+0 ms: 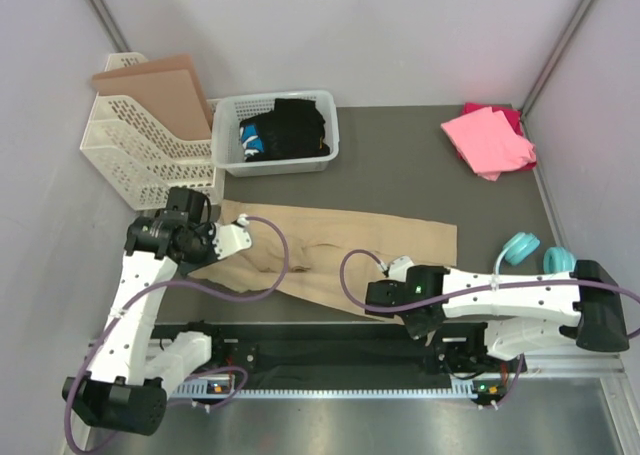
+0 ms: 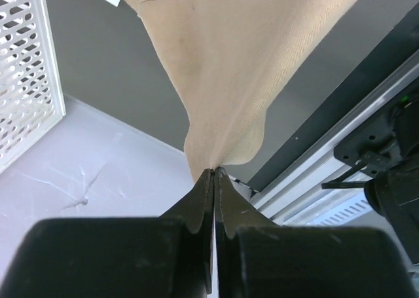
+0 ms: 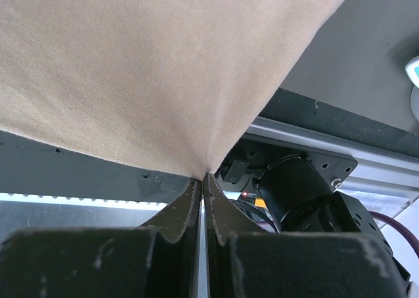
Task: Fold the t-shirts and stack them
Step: Grap the side of the flattened tshirt closest away from the robot with both arms, then fold the other side of the tshirt into a rectangle
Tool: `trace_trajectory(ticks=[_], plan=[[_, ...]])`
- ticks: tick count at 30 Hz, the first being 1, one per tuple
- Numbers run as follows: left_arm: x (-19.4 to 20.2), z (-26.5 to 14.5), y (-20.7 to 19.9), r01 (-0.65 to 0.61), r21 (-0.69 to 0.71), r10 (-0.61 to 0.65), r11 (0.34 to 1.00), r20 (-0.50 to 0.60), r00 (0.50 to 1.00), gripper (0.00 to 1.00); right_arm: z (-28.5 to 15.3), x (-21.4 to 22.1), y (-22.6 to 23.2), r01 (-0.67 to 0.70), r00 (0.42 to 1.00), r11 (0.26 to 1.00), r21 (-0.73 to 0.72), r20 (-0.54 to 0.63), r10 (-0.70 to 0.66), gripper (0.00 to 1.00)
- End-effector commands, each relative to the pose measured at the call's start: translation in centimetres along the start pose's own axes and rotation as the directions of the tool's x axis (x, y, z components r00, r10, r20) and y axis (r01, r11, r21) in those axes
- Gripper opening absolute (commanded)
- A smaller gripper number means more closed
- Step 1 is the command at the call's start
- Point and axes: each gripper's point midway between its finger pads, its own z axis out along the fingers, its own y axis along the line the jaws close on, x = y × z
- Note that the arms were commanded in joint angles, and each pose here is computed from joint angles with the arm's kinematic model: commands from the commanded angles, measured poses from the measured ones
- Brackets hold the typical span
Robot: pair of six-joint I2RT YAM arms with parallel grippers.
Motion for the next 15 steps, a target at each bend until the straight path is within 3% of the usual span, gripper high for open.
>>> trace_trajectory(ticks=[1,8,15], plan=[[2.4,-0.6,-2.8,-0.044,0.137,0.059,0.990,-0.102,0.993,0.00,-1.0,-0.1,-0.4,0.016,1.000,1.000,0.006,0.005,-0.016,0.00],[-3.0,0.2,0.0,-0.032,0.273,0.025,0.961,0.030,0.999,0.00,-0.9,-3.6,-0.3,-0.028,0.997,0.997,0.074,0.070,0.022,0.00],[-5.7,2.5,3.6,-0.019,0.295,0.008,0.955,0.039,0.999,0.00,0.2,-7.5,-2.2,-0.128,0.985,0.987,0.094,0.124,0.116,0.00]])
